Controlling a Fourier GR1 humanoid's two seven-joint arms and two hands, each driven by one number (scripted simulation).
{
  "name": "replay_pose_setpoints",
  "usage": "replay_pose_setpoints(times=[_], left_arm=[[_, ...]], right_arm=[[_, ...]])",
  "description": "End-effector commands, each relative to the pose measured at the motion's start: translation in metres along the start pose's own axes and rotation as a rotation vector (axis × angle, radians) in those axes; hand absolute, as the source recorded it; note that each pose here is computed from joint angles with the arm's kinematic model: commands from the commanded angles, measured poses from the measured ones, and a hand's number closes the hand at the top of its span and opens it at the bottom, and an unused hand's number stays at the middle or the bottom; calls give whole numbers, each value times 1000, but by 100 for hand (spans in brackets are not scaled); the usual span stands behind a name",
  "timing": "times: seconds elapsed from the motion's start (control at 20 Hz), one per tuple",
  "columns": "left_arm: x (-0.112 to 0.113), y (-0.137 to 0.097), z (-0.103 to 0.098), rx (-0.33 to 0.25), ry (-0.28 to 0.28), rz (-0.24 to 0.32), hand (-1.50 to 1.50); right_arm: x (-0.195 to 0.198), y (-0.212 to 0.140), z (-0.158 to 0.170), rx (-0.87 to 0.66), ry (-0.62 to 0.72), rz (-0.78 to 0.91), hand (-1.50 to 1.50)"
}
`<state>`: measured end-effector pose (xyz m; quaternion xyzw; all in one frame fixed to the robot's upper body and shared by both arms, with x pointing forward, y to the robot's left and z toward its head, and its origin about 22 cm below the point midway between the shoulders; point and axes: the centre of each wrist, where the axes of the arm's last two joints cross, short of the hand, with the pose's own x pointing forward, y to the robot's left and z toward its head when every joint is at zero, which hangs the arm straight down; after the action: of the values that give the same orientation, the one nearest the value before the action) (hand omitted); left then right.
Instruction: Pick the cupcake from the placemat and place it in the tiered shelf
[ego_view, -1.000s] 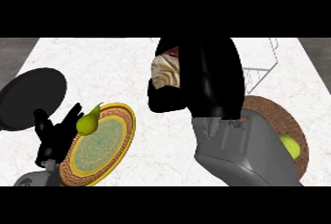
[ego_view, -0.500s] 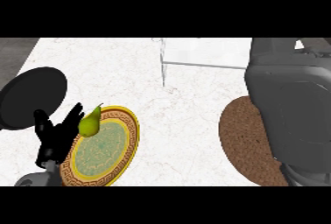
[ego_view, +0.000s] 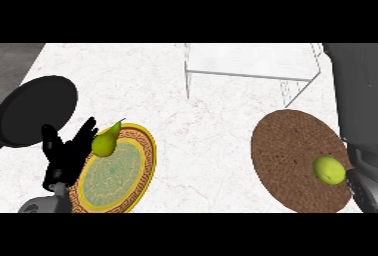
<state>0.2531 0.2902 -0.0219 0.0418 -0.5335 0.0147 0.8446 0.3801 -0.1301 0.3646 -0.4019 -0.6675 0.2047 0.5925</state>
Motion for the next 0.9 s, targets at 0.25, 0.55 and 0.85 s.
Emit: replay_pose_setpoints(times=[0.25, 0.55, 0.85], left_arm=[[-23, -4, 8, -7, 19, 6, 0], [-11, 4, 5, -1, 1, -15, 0], [5, -20, -8, -13, 5, 7, 0]], right_arm=[[-25, 24, -42, 53, -17, 101, 150], [-58, 44, -68, 17, 0, 97, 150], [-49, 41, -78, 0, -16, 101, 150]])
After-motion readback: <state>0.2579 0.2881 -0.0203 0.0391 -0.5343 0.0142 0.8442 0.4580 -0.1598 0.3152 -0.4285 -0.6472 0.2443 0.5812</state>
